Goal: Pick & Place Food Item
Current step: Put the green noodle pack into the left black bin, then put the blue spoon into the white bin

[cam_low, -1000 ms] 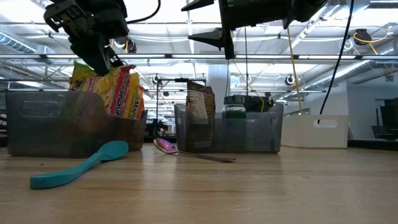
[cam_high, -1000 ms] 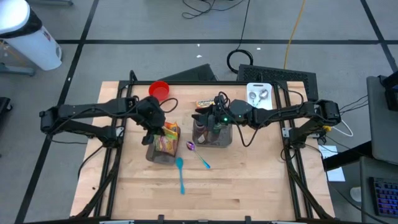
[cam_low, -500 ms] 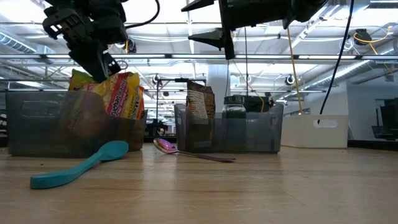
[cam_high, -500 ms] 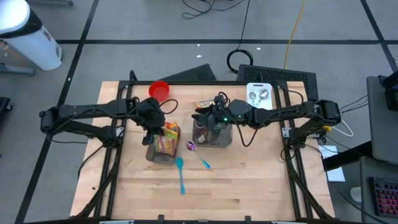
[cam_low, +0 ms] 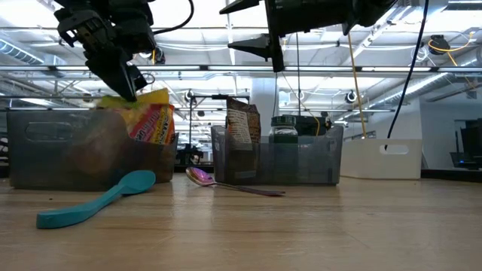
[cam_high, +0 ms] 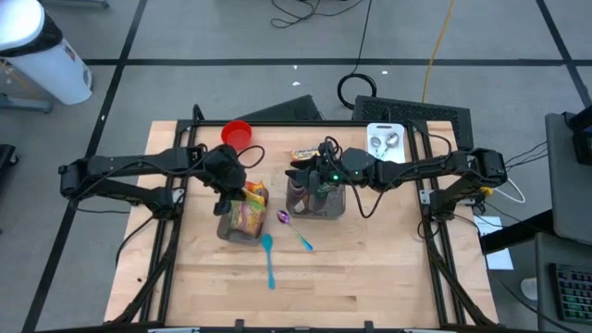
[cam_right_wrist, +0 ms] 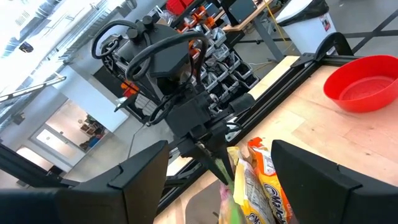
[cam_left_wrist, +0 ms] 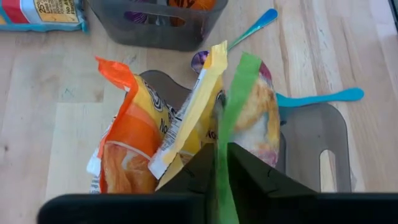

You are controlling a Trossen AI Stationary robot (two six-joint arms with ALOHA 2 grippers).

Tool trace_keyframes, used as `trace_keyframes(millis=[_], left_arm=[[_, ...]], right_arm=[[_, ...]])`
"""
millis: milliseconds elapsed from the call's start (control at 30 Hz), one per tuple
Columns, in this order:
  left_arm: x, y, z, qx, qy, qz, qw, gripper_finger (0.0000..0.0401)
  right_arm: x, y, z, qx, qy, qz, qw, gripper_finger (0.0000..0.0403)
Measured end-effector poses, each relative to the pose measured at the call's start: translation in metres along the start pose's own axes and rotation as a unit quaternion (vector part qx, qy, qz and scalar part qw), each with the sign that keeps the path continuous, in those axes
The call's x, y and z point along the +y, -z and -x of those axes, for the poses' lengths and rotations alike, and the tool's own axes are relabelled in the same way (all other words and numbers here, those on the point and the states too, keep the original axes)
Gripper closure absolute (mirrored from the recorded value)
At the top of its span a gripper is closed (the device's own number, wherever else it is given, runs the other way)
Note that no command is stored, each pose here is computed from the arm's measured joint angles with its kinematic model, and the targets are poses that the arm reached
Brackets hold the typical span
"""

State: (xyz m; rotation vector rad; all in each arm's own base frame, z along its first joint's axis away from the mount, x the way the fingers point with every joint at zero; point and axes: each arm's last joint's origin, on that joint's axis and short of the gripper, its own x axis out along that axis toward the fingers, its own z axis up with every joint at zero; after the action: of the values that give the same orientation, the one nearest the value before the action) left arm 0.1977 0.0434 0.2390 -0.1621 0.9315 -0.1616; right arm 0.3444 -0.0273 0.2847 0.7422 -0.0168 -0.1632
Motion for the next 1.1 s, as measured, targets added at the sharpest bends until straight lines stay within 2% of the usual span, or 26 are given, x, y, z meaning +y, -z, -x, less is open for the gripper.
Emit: trace_keyframes(millis=[300,467,567,767,1100], left_arm=[[0.0,0.0,0.0,0.0,0.0,0.002,1.0,0.0316],[-0.001,0.0,0.003,-0.007,-0.001,-0.001,1.0,0.0314],[-0.002,-0.004,0.009,-0.038,-0.008,-0.007,0.999,0.0313],[-0.006,-0.016,0.039,-0.122,-0.025,-0.002,0.992,0.0313],[-0.022,-0.047,0.107,-0.253,-0.046,-0.009,0.966,0.0313]], right_arm=[[0.0,0.0,0.0,0.0,0.0,0.0,1.0,0.0126],[0.0,0.0,0.0,0.0,0.0,0.002,1.0,0.0126],[-0.001,-0.001,0.0,-0.002,0.003,0.002,1.0,0.0126],[-0.005,-0.004,0.0,-0.006,0.009,0.002,1.0,0.0126],[-0.011,-0.01,-0.001,-0.015,0.018,0.009,1.0,0.0126]])
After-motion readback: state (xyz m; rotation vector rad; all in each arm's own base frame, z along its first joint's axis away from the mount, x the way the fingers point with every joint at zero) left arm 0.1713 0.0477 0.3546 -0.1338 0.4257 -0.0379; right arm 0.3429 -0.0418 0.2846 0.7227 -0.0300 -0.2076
